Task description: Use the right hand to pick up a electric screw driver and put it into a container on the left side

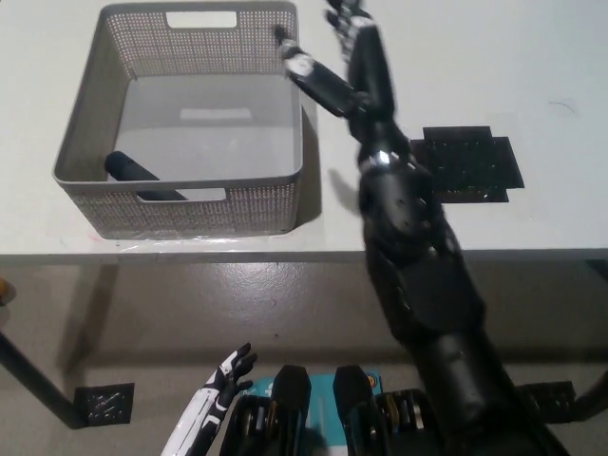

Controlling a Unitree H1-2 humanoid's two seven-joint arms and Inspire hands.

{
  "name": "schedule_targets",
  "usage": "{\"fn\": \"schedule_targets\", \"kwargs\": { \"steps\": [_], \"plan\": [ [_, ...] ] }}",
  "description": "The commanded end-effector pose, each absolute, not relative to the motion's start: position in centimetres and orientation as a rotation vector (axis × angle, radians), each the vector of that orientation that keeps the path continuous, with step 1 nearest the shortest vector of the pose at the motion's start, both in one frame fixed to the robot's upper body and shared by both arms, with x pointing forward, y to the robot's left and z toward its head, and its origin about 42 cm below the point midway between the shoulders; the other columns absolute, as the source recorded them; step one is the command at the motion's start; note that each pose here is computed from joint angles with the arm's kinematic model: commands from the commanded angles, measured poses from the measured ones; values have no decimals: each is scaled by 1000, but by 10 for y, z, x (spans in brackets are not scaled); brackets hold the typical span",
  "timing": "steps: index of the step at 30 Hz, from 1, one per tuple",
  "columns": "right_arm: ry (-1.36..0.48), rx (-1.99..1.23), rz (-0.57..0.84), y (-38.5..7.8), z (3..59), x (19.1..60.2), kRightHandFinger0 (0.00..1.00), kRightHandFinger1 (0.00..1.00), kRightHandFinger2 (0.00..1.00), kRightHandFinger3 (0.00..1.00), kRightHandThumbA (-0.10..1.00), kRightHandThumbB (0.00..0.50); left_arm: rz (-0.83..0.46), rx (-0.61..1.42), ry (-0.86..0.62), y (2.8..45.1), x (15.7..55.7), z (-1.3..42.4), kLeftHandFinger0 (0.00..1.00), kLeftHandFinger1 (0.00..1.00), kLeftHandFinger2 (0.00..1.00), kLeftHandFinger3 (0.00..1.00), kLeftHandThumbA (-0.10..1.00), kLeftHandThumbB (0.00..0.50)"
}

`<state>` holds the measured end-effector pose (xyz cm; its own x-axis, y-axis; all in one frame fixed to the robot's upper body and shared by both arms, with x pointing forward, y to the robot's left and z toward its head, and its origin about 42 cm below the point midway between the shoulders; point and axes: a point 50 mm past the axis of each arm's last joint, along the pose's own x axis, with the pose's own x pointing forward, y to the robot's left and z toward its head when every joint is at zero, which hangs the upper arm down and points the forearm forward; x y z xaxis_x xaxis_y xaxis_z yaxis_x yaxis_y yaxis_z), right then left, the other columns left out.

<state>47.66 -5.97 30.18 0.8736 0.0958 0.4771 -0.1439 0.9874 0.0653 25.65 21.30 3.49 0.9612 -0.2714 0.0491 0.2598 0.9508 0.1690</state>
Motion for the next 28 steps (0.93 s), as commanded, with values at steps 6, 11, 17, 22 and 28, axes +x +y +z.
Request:
{"fn": "schedule_targets", "kwargs": {
  "steps": [6, 11, 17, 22, 28],
  "plan": [
    [-855, 95, 147, -152, 319, 328, 1000, 1000, 1000, 1000, 543, 171, -219, 140, -113, 226, 245, 34, 956, 1000, 1000, 1000, 1000, 291],
    [-694, 25, 120, -173, 256, 318, 1000, 1000, 1000, 1000, 579, 128, -213, 130, -85, 228, 233, 27, 963, 1000, 1000, 1000, 992, 288],
    [-454, -27, 82, -190, 172, 300, 997, 1000, 1000, 1000, 547, 152, -205, 123, -74, 231, 234, 28, 997, 1000, 1000, 1000, 991, 299],
    [-310, -23, 65, -197, 119, 277, 1000, 1000, 1000, 1000, 495, 138, -191, 112, -64, 230, 224, 24, 968, 1000, 1000, 1000, 981, 274],
    [-207, -33, 55, -206, 85, 265, 992, 1000, 1000, 1000, 539, 147, -189, 104, -69, 228, 227, 24, 981, 1000, 1000, 1000, 967, 268]
  ]
}}
